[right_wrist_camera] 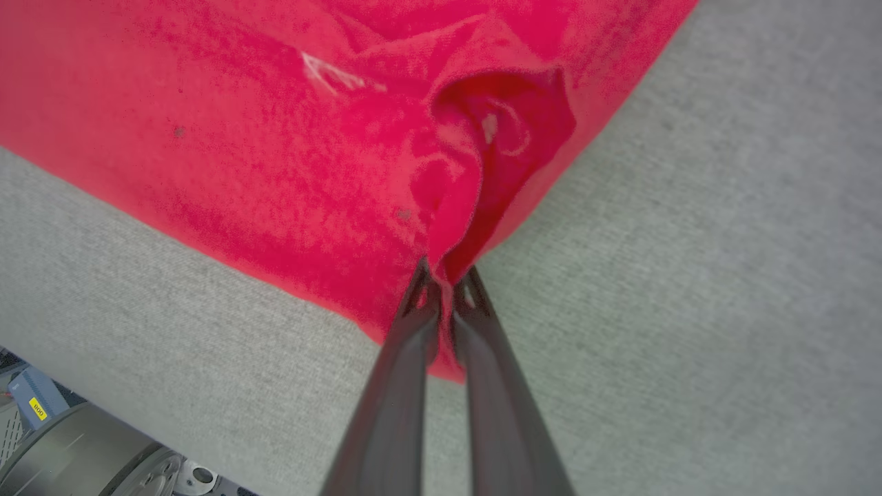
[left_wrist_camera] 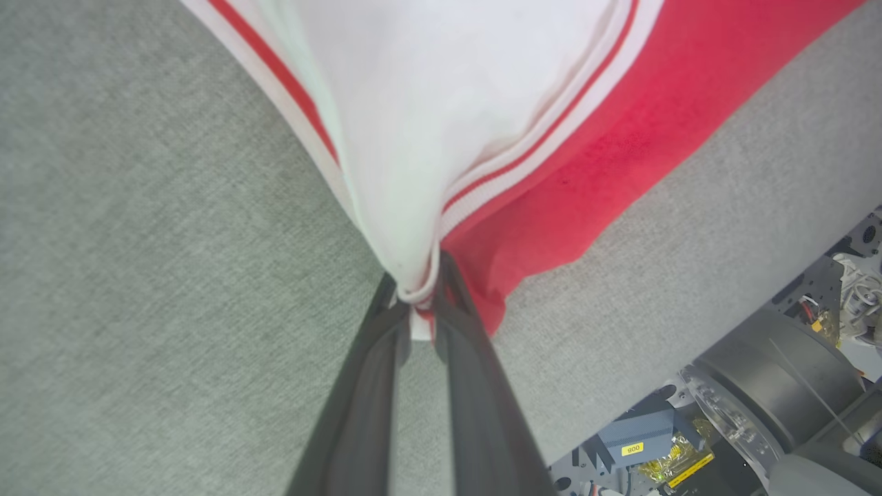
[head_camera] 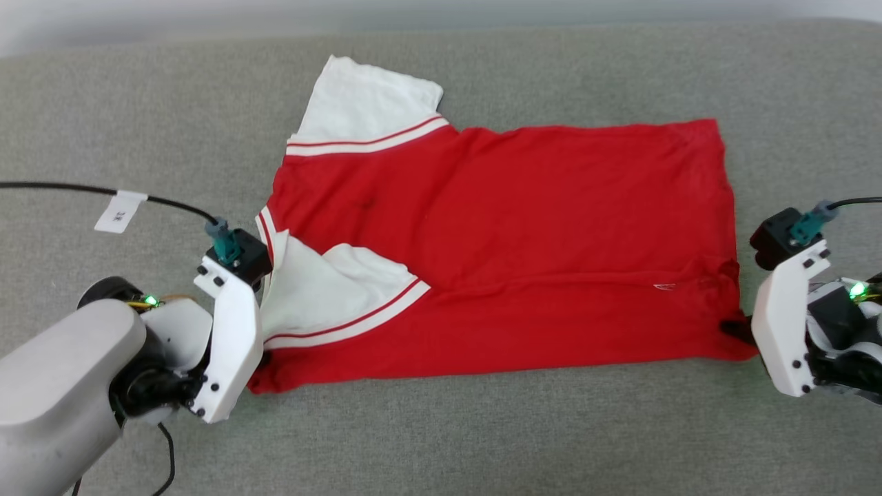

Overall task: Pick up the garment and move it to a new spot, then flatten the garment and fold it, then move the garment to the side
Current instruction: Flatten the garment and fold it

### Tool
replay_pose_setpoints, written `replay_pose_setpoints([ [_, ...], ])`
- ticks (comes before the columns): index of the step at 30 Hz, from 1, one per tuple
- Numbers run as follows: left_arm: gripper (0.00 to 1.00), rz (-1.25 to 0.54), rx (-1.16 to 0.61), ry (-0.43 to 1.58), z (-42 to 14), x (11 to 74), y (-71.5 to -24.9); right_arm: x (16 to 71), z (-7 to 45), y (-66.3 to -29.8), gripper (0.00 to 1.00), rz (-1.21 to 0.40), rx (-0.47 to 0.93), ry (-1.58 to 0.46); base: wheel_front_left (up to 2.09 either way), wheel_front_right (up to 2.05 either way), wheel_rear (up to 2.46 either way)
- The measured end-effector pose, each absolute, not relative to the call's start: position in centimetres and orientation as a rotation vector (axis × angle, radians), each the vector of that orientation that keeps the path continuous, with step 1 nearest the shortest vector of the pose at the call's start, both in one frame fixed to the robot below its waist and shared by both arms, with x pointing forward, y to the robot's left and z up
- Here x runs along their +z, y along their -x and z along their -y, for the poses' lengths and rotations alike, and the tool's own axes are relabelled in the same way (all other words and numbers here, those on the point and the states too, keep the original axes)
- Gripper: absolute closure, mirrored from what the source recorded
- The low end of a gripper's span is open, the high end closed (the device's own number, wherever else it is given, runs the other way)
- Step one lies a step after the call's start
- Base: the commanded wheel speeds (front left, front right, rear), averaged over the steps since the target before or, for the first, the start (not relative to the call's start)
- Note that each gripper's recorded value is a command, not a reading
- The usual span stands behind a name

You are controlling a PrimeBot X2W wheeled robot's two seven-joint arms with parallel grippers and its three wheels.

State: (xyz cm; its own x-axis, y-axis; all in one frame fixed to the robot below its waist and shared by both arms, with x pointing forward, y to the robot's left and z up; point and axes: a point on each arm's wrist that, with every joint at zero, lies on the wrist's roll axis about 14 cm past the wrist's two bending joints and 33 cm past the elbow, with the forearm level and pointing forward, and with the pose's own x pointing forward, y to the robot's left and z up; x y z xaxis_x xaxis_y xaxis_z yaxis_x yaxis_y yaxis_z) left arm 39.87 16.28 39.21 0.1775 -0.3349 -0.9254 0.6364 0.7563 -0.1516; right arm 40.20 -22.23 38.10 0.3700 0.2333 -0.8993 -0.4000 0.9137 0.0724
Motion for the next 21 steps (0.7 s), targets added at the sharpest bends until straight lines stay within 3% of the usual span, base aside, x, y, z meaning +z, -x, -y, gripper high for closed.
replay_pose_setpoints([
  [10,1.00,-1.189,-0.735,-0.274,-16.0,41.0,-35.9,42.6,24.8,-37.6,1.00,-1.024,0.400,0.210,0.00,0.00,0.00],
  [18,1.00,-1.246,-0.751,-0.256,-15.8,39.7,-32.8,40.6,25.2,-34.2,1.00,-1.102,0.410,0.193,0.00,0.00,0.00],
  [19,1.00,-1.247,-0.752,-0.257,-15.7,39.5,-32.7,40.2,25.1,-34.0,0.79,-1.107,0.409,0.193,0.00,0.00,0.00],
  [20,0.00,-1.242,-0.752,-0.257,-15.6,39.4,-32.8,39.9,25.0,-33.9,0.05,-1.111,0.409,0.191,0.00,0.00,0.00],
  [21,0.00,-1.231,-0.751,-0.257,-15.5,39.3,-32.9,39.7,24.8,-33.9,0.00,-1.107,0.411,0.183,0.00,0.00,0.00],
])
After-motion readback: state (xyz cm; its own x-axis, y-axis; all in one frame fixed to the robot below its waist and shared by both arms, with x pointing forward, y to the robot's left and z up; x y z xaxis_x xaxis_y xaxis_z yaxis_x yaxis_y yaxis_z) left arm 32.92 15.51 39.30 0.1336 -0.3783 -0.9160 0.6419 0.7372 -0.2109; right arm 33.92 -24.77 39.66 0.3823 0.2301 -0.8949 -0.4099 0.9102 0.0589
